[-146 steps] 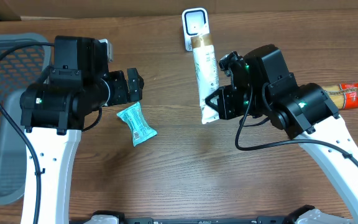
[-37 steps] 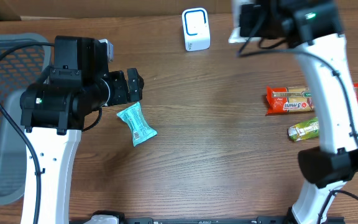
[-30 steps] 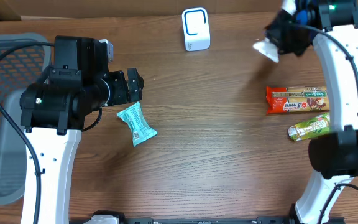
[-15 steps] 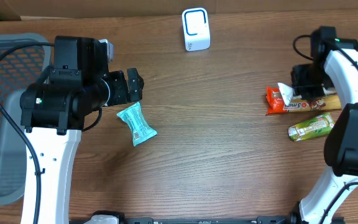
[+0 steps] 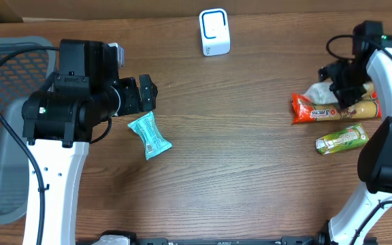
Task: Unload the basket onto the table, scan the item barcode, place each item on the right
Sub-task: 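Carry the white tube right and lay it above the spaghetti pack, then move the right gripper left to the teal wipes pack and grasp it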
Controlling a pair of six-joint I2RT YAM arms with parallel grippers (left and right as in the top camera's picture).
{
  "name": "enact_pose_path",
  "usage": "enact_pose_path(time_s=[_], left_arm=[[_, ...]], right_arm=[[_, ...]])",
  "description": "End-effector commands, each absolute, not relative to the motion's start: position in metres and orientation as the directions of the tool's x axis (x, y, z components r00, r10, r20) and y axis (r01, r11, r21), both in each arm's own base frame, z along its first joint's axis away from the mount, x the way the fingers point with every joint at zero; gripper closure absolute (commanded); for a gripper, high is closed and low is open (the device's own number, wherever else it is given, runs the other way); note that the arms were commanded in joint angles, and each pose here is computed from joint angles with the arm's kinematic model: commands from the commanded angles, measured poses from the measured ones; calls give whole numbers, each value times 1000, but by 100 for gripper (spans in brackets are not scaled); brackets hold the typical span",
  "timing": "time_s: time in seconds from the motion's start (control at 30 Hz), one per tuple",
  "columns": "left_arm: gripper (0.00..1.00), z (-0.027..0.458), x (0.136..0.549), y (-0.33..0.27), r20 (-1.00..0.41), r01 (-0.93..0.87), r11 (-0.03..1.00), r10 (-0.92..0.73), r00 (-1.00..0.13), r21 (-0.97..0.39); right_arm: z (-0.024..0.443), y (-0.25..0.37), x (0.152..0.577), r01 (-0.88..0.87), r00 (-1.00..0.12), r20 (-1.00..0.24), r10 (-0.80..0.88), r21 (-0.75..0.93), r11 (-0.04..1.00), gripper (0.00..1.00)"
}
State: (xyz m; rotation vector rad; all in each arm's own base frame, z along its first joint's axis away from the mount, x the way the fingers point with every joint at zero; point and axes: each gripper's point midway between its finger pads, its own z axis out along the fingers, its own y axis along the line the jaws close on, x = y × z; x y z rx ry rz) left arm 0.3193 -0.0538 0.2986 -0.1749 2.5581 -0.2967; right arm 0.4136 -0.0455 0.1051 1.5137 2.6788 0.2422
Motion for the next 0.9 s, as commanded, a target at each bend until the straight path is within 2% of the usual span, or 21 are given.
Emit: enact_pose_path(time_s=[0.0, 0.17, 0.37, 0.6, 0.8, 0.87], left_arm=[[0, 297, 320, -56, -511, -43, 970, -164, -844, -241], [0, 297, 320, -56, -512, -43, 970, -165, -843, -241], [0, 297, 320, -56, -512, -43, 970, -165, -843, -241], [0, 297, 320, -56, -512, -43, 970, -164, -843, -241], [1, 297, 320, -56, -512, -43, 970, -164, -843, -241], [0, 297, 320, -56, -512, -43, 970, -164, -843, -241]], right_arm=[[173, -22, 424, 627, -731, -118, 672, 272, 730, 14], [191, 39, 419, 423, -865, -137, 482, 317, 849, 8], [161, 153, 412, 167, -962, -149, 228, 338, 926, 9], [123, 282, 375, -167, -976, -192, -99, 383, 909, 11], [89, 360, 341, -357, -929, -240, -282, 387, 850, 13], [79, 376, 332, -389, -917, -244, -314, 388, 835, 16]])
